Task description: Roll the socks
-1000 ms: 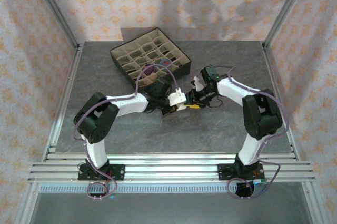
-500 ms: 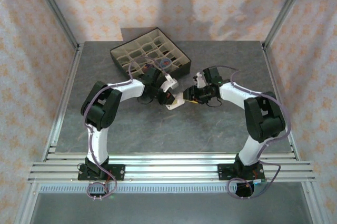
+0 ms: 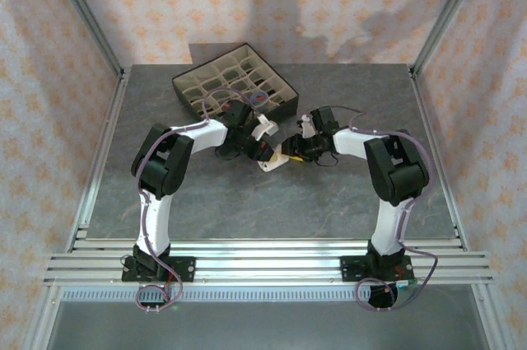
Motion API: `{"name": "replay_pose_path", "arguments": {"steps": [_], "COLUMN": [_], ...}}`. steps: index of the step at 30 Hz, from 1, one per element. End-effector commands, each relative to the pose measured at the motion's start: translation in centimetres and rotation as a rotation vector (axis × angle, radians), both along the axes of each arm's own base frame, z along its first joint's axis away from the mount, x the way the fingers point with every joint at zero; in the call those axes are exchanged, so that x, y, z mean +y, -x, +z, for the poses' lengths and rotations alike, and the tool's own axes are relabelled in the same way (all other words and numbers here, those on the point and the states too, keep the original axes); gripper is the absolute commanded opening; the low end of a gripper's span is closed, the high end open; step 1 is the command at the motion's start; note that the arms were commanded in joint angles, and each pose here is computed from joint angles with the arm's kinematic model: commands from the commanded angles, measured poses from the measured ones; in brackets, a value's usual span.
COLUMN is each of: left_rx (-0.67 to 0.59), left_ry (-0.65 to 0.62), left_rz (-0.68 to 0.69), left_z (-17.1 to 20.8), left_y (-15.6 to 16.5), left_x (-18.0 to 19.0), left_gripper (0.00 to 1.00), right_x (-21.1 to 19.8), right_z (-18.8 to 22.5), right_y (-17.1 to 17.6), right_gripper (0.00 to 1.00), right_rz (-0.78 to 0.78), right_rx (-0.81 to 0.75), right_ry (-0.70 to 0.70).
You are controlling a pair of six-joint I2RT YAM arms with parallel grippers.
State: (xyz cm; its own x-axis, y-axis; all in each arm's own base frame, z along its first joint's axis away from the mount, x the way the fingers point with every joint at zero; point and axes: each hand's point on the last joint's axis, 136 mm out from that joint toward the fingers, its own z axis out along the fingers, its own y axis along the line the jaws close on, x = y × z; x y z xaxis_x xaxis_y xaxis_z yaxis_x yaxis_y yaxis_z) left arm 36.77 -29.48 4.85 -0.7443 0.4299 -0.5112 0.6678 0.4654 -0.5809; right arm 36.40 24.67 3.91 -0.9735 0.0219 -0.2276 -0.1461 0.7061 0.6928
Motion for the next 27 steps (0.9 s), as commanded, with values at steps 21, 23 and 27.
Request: {"name": "replay_pose_path", "arguments": {"steps": [21, 23, 27], "left_rx": [-0.436, -0.518, -0.7], "left_ry": [-0.166, -0.141, -0.166], "left_rz": [-0.076, -0.067, -0.048], "left_z": [2.9, 4.2, 5.8], "left_y": [4.2, 4.1, 4.1], "left_x": [0.3, 0.5, 1.4], "left_gripper": [0.28, 0.31, 0.33], "right_x": [-2.2, -2.3, -2.4], "right_z": [-2.2, -2.1, -2.0], "right_y": [6.6, 6.8, 7.0], "right_gripper": [0.0, 0.0, 0.0], "right_rz": [0.142, 0.139, 0.137], "right_rx": [0.169, 0.173, 0.187], "right_ry": [0.306, 0.312, 0.314]}}
